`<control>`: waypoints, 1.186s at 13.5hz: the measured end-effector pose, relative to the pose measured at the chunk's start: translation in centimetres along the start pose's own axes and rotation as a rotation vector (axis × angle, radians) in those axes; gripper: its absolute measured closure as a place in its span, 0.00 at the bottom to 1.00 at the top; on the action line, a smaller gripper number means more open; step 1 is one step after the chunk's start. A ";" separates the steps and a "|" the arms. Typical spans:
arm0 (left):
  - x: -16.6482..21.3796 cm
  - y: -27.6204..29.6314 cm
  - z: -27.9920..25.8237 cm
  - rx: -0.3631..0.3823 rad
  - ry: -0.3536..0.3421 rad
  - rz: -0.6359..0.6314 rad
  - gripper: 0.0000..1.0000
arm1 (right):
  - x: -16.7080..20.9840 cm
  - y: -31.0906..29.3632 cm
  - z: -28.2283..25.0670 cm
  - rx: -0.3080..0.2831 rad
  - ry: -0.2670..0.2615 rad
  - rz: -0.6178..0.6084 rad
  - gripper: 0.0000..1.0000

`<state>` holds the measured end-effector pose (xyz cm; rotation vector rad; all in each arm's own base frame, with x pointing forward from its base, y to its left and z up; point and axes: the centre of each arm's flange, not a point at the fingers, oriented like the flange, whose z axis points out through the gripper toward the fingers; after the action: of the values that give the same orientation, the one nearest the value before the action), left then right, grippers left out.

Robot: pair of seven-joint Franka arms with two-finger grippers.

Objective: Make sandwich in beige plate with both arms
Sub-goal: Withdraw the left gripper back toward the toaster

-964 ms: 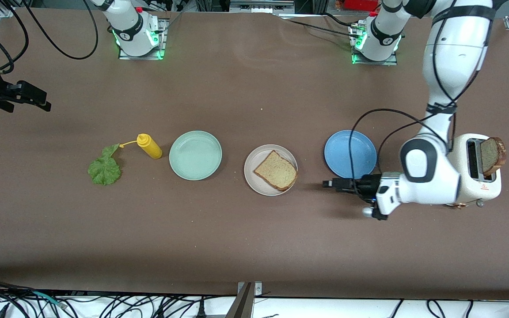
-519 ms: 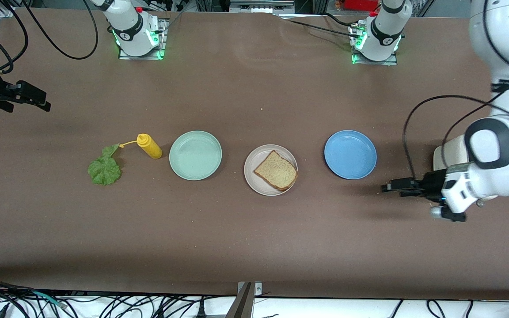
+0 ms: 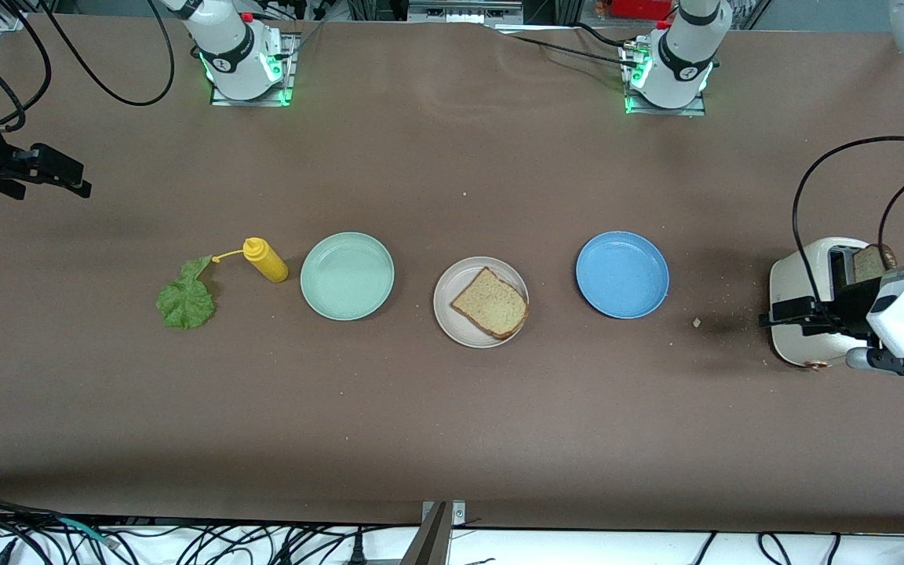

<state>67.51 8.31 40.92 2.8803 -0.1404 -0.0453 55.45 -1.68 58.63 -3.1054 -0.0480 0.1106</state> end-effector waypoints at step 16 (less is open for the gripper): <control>-3.0 9.6 -11.4 0.167 -0.150 -0.009 0.00 | 1.6 1.5 3.1 0.015 -0.033 -0.266 0.00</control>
<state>64.11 2.22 54.45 3.0428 -0.1673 -0.2639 56.88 -3.06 55.37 -3.0462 -0.4553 0.1525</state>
